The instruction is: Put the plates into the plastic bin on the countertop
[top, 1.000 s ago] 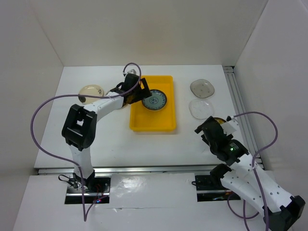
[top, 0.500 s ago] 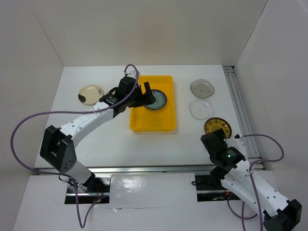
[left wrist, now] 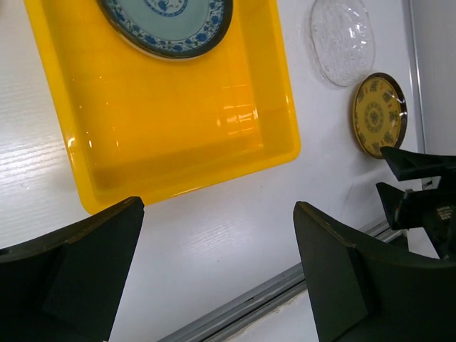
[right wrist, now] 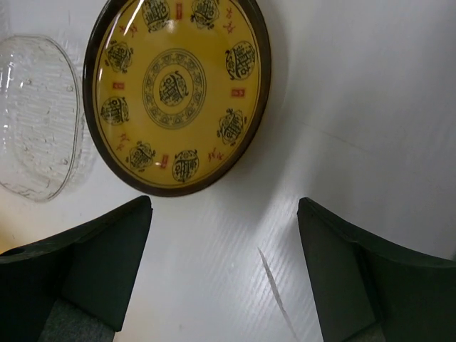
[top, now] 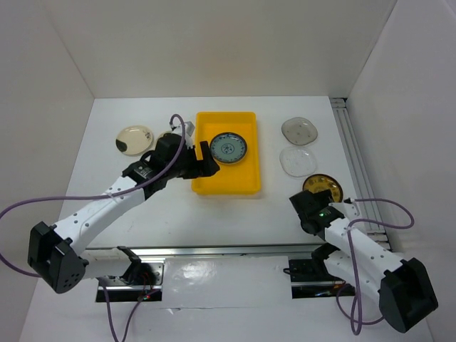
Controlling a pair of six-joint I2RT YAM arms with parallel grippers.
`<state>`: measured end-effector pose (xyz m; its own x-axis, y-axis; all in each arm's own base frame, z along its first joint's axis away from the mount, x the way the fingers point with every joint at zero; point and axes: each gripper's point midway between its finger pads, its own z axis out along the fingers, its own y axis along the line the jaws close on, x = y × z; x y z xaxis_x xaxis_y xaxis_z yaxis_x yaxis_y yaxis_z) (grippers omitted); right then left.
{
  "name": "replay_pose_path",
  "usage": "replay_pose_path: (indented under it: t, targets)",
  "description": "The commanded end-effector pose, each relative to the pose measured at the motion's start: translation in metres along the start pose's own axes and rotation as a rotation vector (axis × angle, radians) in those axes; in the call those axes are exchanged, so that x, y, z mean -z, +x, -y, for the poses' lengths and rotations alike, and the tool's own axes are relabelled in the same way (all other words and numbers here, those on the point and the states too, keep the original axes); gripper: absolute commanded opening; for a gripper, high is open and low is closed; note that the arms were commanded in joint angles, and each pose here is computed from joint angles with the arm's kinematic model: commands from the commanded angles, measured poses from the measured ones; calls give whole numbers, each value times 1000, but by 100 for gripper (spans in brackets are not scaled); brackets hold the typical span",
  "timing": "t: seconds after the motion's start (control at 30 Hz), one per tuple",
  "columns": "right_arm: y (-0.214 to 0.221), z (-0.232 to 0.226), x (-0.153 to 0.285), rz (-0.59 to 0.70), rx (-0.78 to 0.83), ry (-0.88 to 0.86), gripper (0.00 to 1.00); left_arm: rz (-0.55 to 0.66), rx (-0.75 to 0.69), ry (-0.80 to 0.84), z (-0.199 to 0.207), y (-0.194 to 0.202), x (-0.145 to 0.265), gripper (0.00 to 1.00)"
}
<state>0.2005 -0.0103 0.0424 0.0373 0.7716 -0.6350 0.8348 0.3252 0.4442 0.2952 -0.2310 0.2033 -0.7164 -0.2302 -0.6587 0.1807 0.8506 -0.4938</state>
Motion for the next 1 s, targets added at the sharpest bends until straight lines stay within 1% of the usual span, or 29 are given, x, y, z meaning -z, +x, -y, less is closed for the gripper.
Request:
replay_pose_path:
  t: [0.0,0.07,0.2,0.23,0.27,0.4,0.47,0.53,0.57,0.63,0.77,0.83,0.87,0.93,0.97]
  targets:
    - [-14,-17,-12,98,-60,-56,90,15,-38,52,12,0,8,100]
    - [-15,-18,-19,93,-63,-37,88,18,-39,67,15,-1,12,100]
    - [-9,0,-35,59,-59,36,86,-16,-39,77,13,10,10,100]
    - [-9,-4,-37,56,-32,23,85,-23,-38,72,11,13,9,100]
    - [-11,-5,-38,54,-40,24,85,-23,-38,72,11,13,9,100]
    - [2,5,-45,-14,-11,96,82,-9,-48,70,9,12,13,100]
    - [5,5,-47,-32,-2,108,77,-8,-48,84,12,12,13,100]
    - [13,11,-49,-58,19,132,75,-8,-48,84,12,12,13,100]
    - [16,12,-49,-73,24,138,72,-15,-48,79,10,15,12,100]
    - [19,14,-49,-83,31,147,68,-6,-48,85,11,13,15,100]
    - [18,13,-47,-92,30,146,61,-6,-48,85,11,13,15,100]
    - [14,11,-45,-87,14,140,60,-6,-48,85,11,13,15,100]
    - [16,14,-44,-99,22,149,56,-6,-48,85,11,13,15,100]
    - [16,18,-44,-105,22,154,55,-6,-48,85,11,13,15,100]
    - [17,20,-44,-105,21,152,52,-14,-48,80,9,16,14,100]
